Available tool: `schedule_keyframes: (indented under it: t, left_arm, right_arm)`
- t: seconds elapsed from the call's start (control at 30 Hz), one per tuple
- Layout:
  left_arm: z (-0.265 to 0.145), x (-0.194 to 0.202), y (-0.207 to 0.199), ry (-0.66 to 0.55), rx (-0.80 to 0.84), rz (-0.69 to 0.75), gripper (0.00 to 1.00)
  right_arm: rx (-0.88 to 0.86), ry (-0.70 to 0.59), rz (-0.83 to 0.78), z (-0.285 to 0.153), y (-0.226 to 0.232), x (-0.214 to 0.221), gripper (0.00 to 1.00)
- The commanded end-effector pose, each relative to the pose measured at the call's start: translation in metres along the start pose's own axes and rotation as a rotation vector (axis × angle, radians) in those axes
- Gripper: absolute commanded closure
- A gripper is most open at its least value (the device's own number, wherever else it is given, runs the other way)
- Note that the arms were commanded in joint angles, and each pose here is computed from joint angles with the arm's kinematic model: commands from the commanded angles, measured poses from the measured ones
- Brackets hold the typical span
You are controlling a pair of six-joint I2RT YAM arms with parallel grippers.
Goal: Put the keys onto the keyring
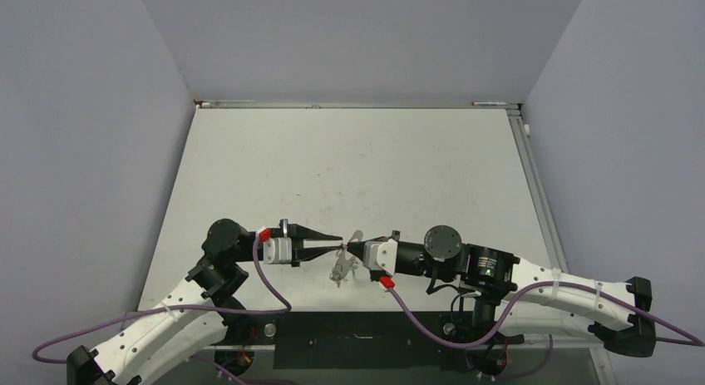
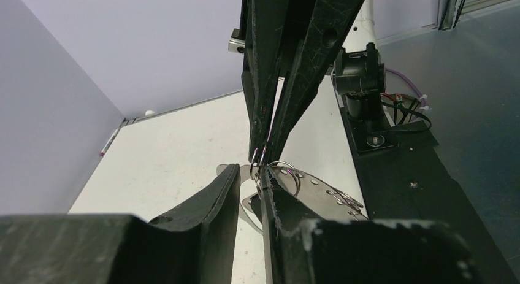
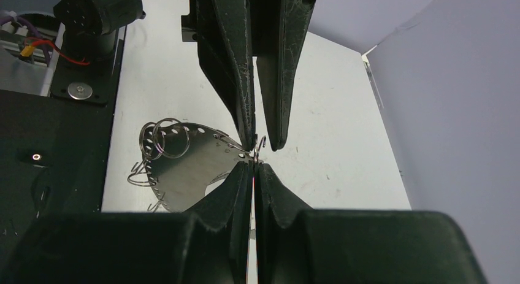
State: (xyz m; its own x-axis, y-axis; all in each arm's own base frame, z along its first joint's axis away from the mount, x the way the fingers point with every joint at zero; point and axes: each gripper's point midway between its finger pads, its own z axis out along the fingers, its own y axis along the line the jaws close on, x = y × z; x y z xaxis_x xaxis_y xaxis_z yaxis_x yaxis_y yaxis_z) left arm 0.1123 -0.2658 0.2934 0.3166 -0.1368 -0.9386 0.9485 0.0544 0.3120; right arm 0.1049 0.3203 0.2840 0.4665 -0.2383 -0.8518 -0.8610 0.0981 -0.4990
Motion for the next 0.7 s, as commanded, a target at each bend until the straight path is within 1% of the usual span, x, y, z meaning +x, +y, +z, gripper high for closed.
schedule_keyframes:
  t: [0.0,0.03,0.13,0.27,0.37,0.5,0.53,0.67]
  left_arm:
    - [0.002,-0.007,-0.003,-0.013,0.029,0.026,0.84]
    - [0.002,-0.006,-0.004,-0.012,0.033,0.025,0.86]
    - [0.003,-0.006,-0.007,-0.01,0.054,0.019,1.0]
    - [0.003,-0.003,-0.008,0.006,0.06,0.029,1.0]
    - [0.001,-0.004,-0.003,0.018,0.025,0.052,1.0]
    - [-0.002,0.0,0.004,0.052,-0.013,0.079,1.0]
    - [-0.002,0.002,0.005,0.061,-0.014,0.08,1.0]
    - [-0.002,0.006,0.009,0.096,-0.021,0.082,1.0]
  right_arm:
    - [0.059,-0.177,-0.014,-0.006,-0.022,-0.05,0.95]
    - [0.059,-0.179,-0.014,-0.006,-0.022,-0.051,0.95]
    - [0.058,-0.177,-0.016,-0.005,-0.021,-0.051,0.95]
    - [0.059,-0.173,-0.014,-0.005,-0.021,-0.048,0.95]
    - [0.076,-0.164,-0.008,-0.006,-0.023,-0.046,0.95]
    - [0.117,-0.105,0.007,-0.005,-0.028,-0.032,0.95]
    - [0.123,-0.092,0.01,-0.004,-0.029,-0.029,0.94]
    - [0.126,-0.022,0.015,-0.003,-0.028,-0.014,0.8]
